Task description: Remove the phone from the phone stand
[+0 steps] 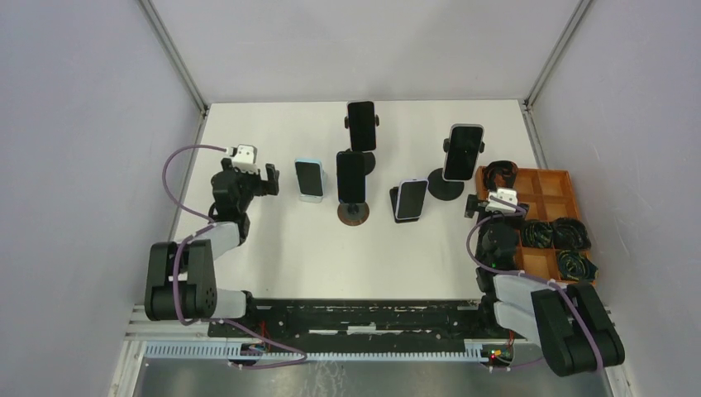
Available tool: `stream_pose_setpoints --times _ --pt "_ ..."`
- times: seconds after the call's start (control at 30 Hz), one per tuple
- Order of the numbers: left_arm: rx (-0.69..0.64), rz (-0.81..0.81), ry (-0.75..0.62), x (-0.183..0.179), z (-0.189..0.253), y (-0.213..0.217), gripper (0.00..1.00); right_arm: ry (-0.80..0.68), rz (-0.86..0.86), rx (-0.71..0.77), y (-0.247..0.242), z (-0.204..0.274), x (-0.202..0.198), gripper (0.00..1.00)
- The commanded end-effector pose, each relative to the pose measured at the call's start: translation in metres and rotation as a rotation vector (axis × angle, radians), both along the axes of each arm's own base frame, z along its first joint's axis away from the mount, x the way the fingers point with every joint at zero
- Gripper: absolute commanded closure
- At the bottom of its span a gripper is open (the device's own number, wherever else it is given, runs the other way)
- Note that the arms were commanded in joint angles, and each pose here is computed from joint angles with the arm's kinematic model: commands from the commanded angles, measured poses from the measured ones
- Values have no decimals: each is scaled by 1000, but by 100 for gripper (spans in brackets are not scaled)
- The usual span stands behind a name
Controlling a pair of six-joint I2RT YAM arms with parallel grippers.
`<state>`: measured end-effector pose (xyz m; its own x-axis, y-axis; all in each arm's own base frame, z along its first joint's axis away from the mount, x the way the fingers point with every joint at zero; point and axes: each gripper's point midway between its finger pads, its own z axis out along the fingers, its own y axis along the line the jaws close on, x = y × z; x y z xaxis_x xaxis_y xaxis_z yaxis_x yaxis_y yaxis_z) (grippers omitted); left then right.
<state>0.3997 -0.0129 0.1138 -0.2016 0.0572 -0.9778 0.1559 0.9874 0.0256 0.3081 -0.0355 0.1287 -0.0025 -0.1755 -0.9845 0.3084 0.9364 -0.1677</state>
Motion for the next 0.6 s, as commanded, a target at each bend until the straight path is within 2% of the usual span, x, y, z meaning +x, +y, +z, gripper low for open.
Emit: stream_pose_setpoints --times 0.0,0.13,0.2,0.3,0.47,0.57 --pt "52 -77 104 -14 -4 4 0 178 -31 60 -2 -50 -26 2" --pt "29 -226 187 -21 4 0 0 160 -108 78 -13 -49 -43 2" --pt "28 -319 233 -26 7 -4 0 132 -123 143 -12 -42 -41 2" --pt "22 -463 304 -35 7 -14 0 139 -72 217 3 -29 -32 2" --pt "-6 -668 329 -48 13 -36 0 186 -16 352 24 -34 -33 2" --pt "-53 -752 336 -51 15 -46 0 134 17 464 33 -30 -36 2"
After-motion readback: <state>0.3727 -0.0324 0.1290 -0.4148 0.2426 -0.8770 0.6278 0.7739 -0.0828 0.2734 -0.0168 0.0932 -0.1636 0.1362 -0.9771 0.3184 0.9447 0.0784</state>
